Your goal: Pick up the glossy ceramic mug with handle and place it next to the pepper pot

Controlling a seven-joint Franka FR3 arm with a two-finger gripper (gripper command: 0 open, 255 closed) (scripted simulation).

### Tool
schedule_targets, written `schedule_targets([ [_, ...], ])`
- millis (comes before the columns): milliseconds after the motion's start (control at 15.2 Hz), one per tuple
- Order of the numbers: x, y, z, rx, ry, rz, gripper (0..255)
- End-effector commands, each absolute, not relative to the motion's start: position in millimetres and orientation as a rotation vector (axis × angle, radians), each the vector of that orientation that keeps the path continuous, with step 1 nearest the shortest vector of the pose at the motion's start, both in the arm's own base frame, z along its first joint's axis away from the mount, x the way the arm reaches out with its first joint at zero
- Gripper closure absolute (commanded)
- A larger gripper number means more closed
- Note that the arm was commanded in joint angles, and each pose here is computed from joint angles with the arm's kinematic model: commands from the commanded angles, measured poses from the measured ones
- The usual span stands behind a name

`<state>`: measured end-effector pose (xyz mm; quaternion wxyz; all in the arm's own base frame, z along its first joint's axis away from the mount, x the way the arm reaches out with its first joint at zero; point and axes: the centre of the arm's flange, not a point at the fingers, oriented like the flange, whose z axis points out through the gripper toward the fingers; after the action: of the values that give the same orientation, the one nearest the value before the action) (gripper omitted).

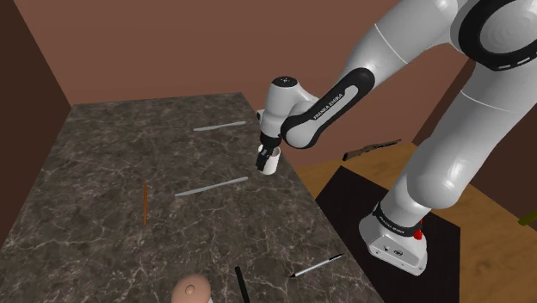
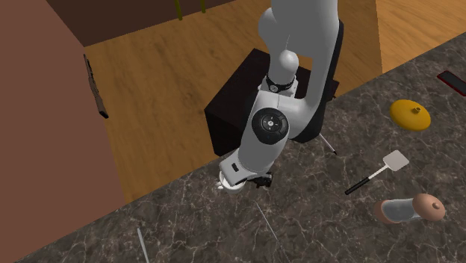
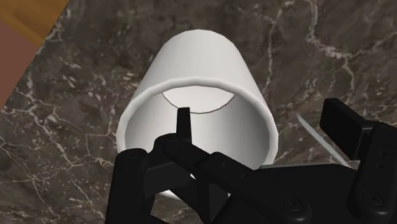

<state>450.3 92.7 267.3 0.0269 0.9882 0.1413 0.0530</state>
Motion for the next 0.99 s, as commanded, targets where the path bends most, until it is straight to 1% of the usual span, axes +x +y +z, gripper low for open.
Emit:
schedule_targets([
  [0,450,93,267,3.052,0.437,0.164,0],
  [66,450,93,267,3.052,0.437,0.164,0],
  [132,450,93,267,3.052,0.437,0.164,255],
  [726,450,93,267,3.052,0.437,0.164,255],
  [924,450,93,283,3.052,0.437,0.164,255],
])
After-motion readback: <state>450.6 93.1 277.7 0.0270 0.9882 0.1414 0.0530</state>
